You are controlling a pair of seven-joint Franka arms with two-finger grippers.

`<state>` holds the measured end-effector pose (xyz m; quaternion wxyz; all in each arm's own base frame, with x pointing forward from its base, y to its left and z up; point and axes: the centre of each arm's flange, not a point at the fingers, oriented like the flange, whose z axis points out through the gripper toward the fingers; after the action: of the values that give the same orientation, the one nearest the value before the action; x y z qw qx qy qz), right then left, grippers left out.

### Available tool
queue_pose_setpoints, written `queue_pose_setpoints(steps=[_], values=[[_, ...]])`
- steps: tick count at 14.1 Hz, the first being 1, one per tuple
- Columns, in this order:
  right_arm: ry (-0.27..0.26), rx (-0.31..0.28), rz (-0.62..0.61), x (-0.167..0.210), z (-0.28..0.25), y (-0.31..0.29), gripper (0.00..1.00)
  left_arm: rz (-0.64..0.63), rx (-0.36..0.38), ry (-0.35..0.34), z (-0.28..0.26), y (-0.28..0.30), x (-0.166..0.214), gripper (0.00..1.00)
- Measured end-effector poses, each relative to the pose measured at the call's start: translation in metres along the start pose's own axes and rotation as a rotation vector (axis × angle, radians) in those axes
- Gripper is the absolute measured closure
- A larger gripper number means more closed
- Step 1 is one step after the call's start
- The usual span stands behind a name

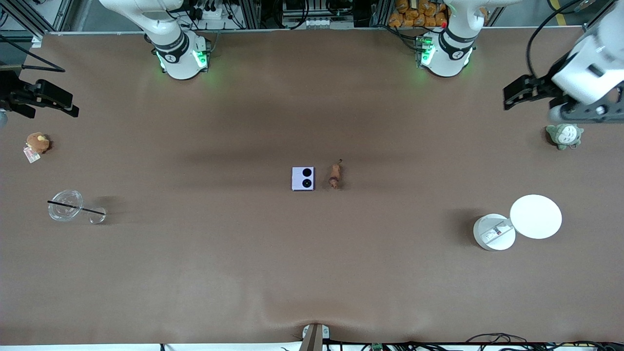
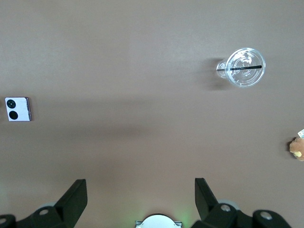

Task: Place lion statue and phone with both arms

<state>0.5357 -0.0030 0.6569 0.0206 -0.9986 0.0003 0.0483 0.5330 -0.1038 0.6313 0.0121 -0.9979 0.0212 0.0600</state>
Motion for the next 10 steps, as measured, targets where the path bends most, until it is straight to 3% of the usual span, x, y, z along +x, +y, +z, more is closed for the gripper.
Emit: queue_pose_setpoints(steps=[6, 10], values=[[-0.001, 0.0, 0.001, 0.0, 0.0, 0.001, 0.0, -0.003, -0.016, -0.025, 0.063, 0.077, 0.043, 0.0], [-0.002, 0.0, 0.003, 0.0, 0.001, 0.002, 0.0, -0.027, -0.043, 0.005, 0.126, 0.148, 0.076, 0.0]])
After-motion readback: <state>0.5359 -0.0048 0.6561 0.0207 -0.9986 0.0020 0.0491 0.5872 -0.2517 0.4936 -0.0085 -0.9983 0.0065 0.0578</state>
